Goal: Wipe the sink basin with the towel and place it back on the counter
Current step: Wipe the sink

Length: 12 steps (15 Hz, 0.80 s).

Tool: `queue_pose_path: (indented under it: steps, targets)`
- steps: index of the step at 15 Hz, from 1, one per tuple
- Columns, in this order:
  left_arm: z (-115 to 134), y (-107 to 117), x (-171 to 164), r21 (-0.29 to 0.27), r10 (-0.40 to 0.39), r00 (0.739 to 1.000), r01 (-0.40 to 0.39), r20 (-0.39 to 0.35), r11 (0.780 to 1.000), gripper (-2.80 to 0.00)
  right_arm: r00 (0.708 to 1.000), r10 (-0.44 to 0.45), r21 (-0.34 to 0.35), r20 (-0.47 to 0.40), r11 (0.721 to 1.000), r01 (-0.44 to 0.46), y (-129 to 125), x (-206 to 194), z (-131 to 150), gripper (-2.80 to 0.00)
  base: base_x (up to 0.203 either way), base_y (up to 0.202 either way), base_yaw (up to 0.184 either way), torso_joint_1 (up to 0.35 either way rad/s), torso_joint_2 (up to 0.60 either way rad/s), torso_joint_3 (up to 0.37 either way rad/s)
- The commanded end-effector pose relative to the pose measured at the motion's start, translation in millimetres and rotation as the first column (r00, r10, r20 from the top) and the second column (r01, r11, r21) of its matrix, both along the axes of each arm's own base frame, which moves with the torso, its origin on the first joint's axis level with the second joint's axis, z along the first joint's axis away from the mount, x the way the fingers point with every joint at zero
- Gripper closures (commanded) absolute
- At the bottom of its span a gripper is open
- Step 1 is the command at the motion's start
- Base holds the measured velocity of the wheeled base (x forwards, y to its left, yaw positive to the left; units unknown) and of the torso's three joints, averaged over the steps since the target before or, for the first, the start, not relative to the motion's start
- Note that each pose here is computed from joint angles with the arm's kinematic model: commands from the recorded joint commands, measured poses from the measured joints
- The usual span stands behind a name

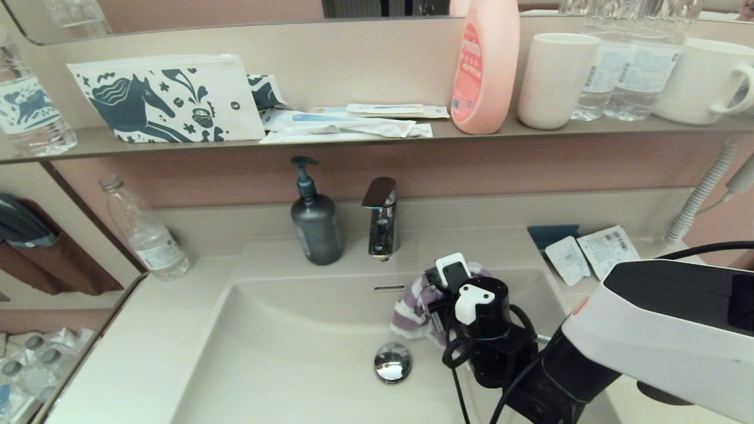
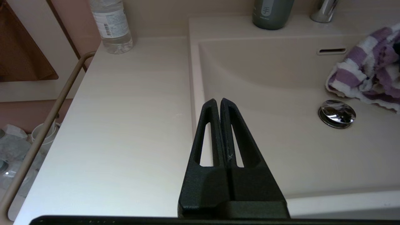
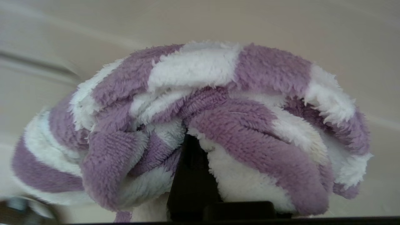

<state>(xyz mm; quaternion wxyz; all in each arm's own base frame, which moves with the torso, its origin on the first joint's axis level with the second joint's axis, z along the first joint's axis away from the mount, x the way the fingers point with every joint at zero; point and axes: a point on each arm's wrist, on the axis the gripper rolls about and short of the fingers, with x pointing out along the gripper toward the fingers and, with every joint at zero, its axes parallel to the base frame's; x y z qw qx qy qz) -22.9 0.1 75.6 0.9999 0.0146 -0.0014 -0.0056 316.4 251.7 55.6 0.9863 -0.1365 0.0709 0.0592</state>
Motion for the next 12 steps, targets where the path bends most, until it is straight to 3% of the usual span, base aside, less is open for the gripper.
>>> queue_pose_path:
  steps: [1, 6, 12]
  targets:
    - [0.1, 0.0, 0.1, 0.000, 0.001, 1.000, -0.001, -0.001, 1.000, 0.00, 0.999, 0.043, 0.011, 0.013, 0.999, -0.043, 17.2, -3.0, -0.3, 0.00, 0.000, 0.000, 0.000, 0.000, 0.00, 0.000]
    - [0.1, 0.0, 0.1, 0.000, 0.001, 1.000, -0.001, -0.001, 1.000, 0.00, 0.991, 0.133, -0.016, -0.017, 0.991, -0.133, 53.8, -24.1, -23.3, 0.00, 0.000, 0.000, 0.000, 0.000, 0.00, 0.000]
    - [0.1, 0.0, 0.1, 0.000, 0.001, 1.000, -0.001, -0.001, 1.000, 0.00, 0.998, 0.067, -0.013, -0.010, 0.998, -0.067, 32.3, -8.0, -16.5, 0.00, 0.000, 0.000, 0.000, 0.000, 0.00, 0.000]
